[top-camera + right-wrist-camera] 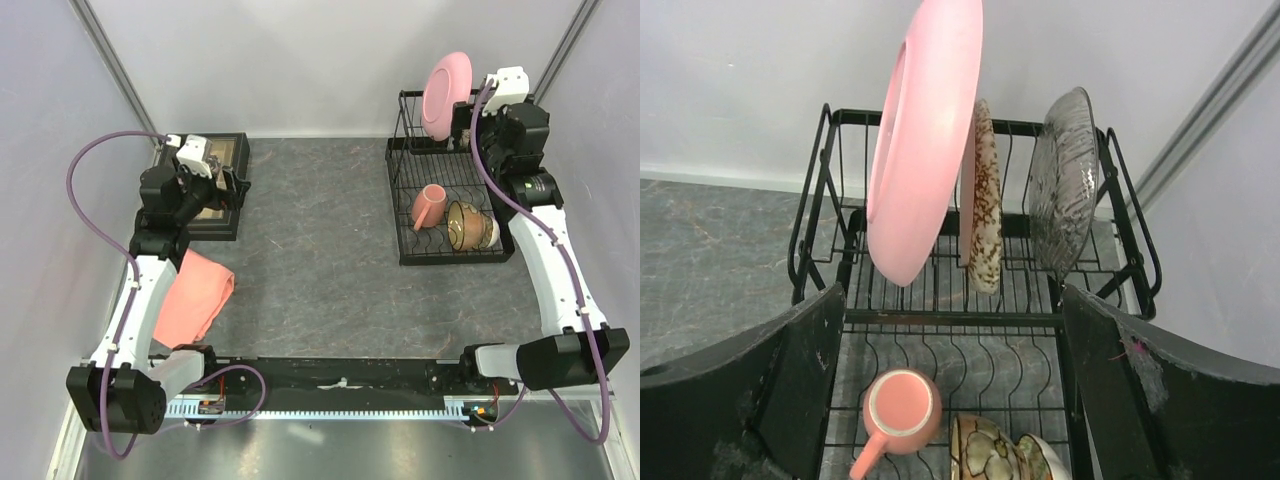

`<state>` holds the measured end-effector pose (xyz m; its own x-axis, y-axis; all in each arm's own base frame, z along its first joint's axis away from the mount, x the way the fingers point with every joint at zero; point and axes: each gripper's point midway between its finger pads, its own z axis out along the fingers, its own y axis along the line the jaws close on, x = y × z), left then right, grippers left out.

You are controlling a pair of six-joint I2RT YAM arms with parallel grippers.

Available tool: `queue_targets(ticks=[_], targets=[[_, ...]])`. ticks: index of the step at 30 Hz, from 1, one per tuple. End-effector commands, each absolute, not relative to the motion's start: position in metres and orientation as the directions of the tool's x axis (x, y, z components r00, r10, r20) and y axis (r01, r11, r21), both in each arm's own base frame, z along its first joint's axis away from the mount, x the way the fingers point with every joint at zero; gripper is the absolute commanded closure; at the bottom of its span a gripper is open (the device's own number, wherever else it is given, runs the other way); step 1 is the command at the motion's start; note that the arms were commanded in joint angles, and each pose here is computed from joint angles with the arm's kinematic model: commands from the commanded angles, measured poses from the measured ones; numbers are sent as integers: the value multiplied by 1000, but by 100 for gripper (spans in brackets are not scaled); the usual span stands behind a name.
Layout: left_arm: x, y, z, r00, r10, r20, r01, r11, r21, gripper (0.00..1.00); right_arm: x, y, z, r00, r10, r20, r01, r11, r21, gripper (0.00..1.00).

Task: Unload the mixed dishes from the dish rack
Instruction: Pick up the plate from the dish rack.

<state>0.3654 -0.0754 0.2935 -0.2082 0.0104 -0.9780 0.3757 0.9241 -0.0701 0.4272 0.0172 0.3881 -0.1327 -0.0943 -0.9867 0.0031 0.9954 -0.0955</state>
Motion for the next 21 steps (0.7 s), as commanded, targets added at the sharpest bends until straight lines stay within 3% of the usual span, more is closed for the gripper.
queue_targets(ticks=[1, 15, 21], targets=[[361, -86, 299, -145, 43, -989, 458, 888, -29, 5, 436, 22, 409, -87, -62, -994, -57, 997, -57, 4], [364, -92, 289, -156, 60, -986, 494, 869, -25, 7, 483, 12, 406, -143, 109, -984, -205, 969, 137, 9], [366, -92, 283, -169, 63, -984, 495, 868, -29, 7, 498, 11, 403, -174, 189, -966, -304, 923, 236, 15]])
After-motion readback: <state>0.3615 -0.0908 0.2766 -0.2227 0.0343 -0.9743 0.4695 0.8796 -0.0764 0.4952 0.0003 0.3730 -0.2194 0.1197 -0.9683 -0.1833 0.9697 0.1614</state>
